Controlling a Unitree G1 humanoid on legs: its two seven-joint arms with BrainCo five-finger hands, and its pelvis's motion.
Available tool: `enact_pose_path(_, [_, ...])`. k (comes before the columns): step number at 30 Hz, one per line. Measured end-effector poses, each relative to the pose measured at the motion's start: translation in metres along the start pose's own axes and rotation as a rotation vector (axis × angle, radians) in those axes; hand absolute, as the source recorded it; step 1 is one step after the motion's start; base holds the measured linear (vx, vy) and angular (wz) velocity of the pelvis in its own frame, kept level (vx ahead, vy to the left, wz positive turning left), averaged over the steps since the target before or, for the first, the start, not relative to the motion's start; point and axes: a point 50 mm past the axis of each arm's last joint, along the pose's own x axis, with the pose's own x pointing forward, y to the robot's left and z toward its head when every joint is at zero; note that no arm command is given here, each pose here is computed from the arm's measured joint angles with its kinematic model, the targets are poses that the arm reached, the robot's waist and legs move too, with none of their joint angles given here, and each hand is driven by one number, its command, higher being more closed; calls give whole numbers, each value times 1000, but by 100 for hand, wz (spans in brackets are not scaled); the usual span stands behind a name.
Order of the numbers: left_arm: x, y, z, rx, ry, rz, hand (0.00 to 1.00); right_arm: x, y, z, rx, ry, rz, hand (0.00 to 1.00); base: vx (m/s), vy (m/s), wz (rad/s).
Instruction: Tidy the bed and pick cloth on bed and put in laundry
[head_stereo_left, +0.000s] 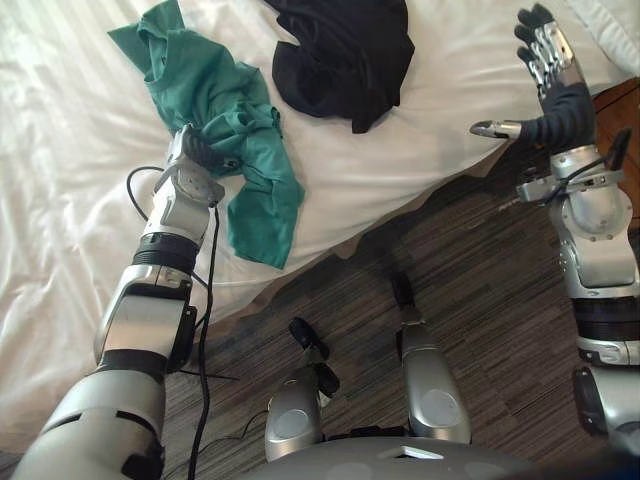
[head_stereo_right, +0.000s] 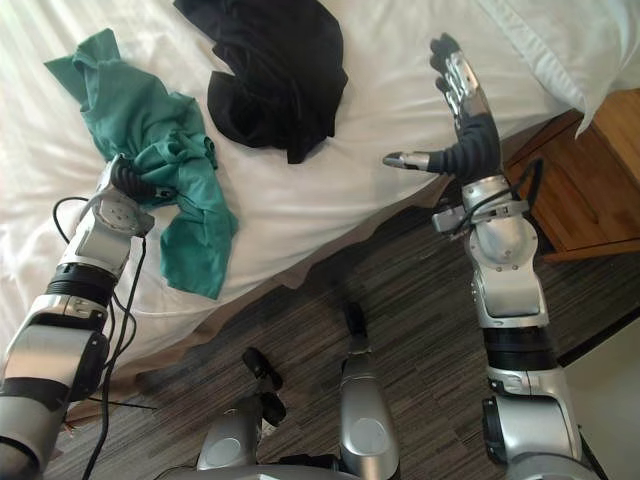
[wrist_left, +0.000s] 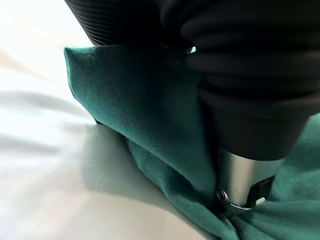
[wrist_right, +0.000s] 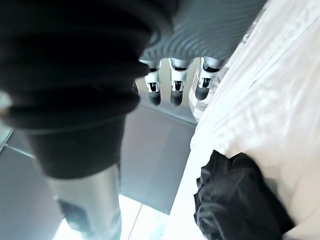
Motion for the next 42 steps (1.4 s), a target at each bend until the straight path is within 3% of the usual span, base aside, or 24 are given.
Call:
enact_pose_path(3, [-16,-15,12,-27,-167,-84,100,3,5,2,-73,-5,38,0,59,0,26])
enact_pose_path(7, [-59,-55,15,-185,-333,-386,100,6,-6,2,-175,33,55,0,87,6,62])
enact_pose_path(11, [-108,-87,-7,-383,-333,-647,100,10,-20,0,-252,83,56,0,90,-4,52])
enact_pose_path(13, [-136,-104,-37,-518,-211,-733,100,12,-34,-23,-264,211,31,0,76,-44,71])
enact_pose_path(16, [-157,-116,-74,-568,-28,-764,100,12,-60,-40,-319,327,-6,0,16,-9,55])
enact_pose_path(18, [-180,-131,-121,-578,202,-778,100,15,-90,-43,-379,392,-60,0,-20,2,36])
enact_pose_path(23, [-259,-152,-210,-485,653,-836,100,19,-147,-35,-535,492,-155,0,-5,7,22])
enact_pose_path(28, [-277,-165,-215,-491,704,-854,100,25,-165,-36,-672,616,-129,0,26,11,11])
enact_pose_path(34, [-286,-182,-197,-510,591,-935,100,29,-190,-23,-796,718,-71,0,32,25,12])
enact_pose_path(35, [-286,-182,-196,-480,564,-934,100,30,-190,-23,-806,728,-54,100,27,15,4])
enact_pose_path(42, [-276,-182,-186,-443,443,-889,100,35,-190,-17,-913,809,91,100,38,-8,1])
